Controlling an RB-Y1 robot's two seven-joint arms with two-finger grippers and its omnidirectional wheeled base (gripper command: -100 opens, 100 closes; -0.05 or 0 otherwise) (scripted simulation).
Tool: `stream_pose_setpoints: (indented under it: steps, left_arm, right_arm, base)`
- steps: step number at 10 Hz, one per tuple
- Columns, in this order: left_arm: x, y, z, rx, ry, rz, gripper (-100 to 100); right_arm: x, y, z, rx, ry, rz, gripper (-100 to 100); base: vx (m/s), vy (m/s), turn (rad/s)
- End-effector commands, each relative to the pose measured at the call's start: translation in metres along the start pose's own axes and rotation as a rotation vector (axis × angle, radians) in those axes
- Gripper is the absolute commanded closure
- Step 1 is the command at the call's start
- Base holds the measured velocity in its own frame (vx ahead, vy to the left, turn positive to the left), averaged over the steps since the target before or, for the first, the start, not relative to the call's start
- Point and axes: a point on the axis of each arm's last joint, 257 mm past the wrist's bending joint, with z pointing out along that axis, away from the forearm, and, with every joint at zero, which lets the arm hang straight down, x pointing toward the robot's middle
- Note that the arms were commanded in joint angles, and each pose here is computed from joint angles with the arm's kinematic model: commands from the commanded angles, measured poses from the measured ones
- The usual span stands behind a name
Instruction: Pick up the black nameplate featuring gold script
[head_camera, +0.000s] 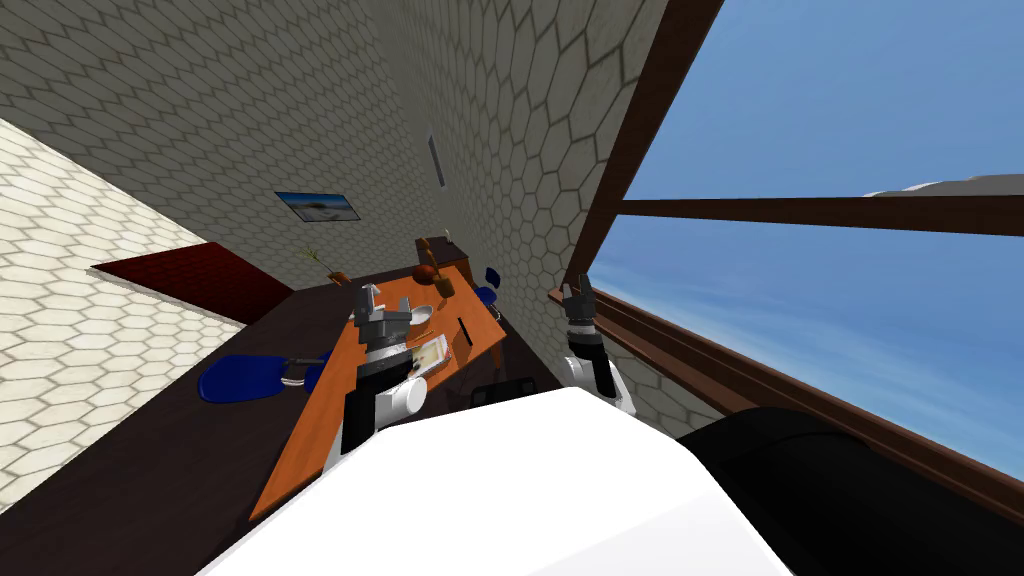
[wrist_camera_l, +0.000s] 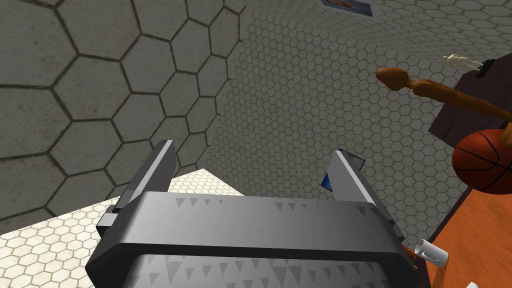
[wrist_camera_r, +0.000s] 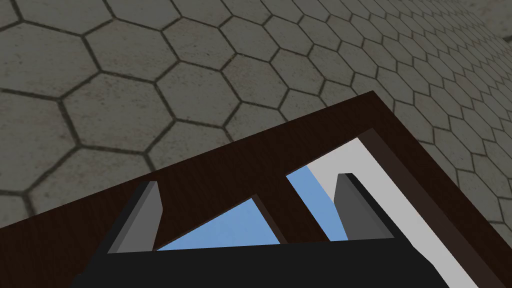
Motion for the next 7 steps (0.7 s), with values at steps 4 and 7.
stream_pose_setpoints:
  steps: [4,7]
  left_arm:
    - [0.013,0.04,-0.004,-0.116,0.098,0.045,-100]
    - [0.022,0.089,-0.015,-0.257,0.155,0.068,-100]
  right_arm:
    - [0.0,0.0,0.0,0.0,0.0,0.0,0]
    - [0.0,0.0,0.0,0.0,0.0,0.0,0]
  base:
    - [-0.043,-0.021,-0.038]
    - [-0.032,-0.013,-0.066]
